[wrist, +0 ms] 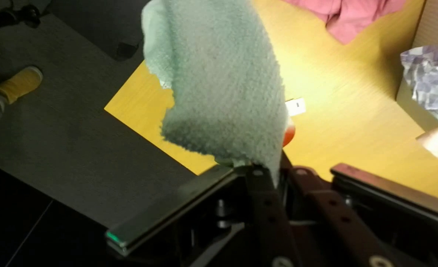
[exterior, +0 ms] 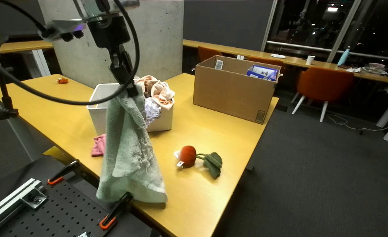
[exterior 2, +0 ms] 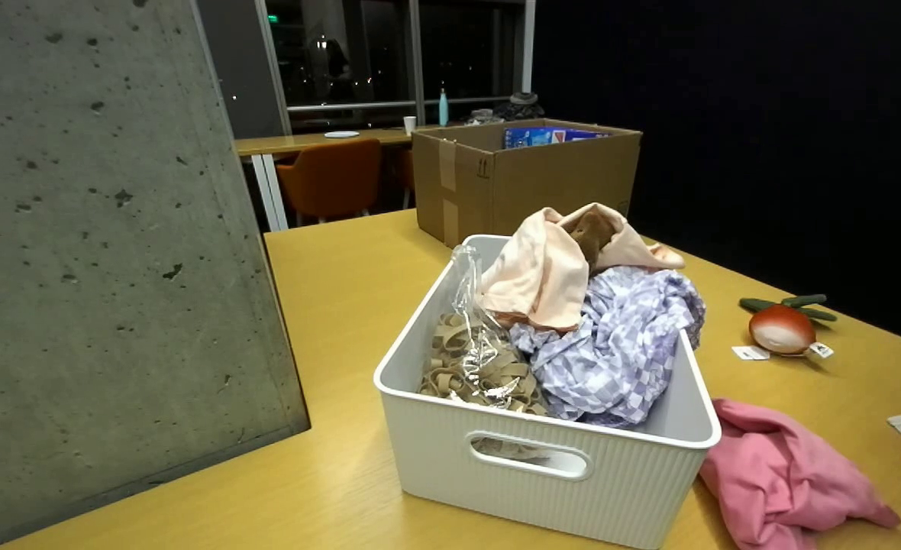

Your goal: Use the pink shirt to pick up the moose, put it and the shirt inside the white basket, use the grey towel to pick up the toy vegetable and put it inside the white basket

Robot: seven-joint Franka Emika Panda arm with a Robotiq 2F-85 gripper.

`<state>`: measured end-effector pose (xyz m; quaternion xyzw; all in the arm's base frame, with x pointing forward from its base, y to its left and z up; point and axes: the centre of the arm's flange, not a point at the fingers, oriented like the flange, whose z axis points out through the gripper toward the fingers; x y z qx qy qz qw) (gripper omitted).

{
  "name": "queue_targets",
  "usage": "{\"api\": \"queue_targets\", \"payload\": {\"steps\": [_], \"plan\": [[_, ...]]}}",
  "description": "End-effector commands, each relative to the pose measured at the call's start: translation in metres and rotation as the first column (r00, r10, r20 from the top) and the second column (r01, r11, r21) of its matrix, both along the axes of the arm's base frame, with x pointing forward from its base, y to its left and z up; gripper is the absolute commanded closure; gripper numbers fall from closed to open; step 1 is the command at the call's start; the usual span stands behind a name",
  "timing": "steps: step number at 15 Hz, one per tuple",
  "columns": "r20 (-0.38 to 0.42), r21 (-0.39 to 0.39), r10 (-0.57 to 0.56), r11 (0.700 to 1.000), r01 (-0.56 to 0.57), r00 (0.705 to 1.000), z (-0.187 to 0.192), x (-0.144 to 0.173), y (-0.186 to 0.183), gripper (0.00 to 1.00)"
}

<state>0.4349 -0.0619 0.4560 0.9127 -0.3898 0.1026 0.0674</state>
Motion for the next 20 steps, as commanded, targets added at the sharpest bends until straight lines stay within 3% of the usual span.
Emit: {"api": "queue_targets", "payload": {"steps": [1,7,13,20], "plan": [[-0.006,0.057,-0.017,0.998,0.017,1.000,-0.023,0.020,-0.048,0.98],[-0.017,0.130,-0.088,0.987,0.090,0.996,-0.055,0.030,-0.130,0.98],[0.004,0.139,-0.161,0.977,0.159,0.987,-0.025,0.036,-0.178,0.98],[-0.030,0.137,-0.175,0.975,0.177,0.984,-0.004,0.104,-0.217,0.98]]}}
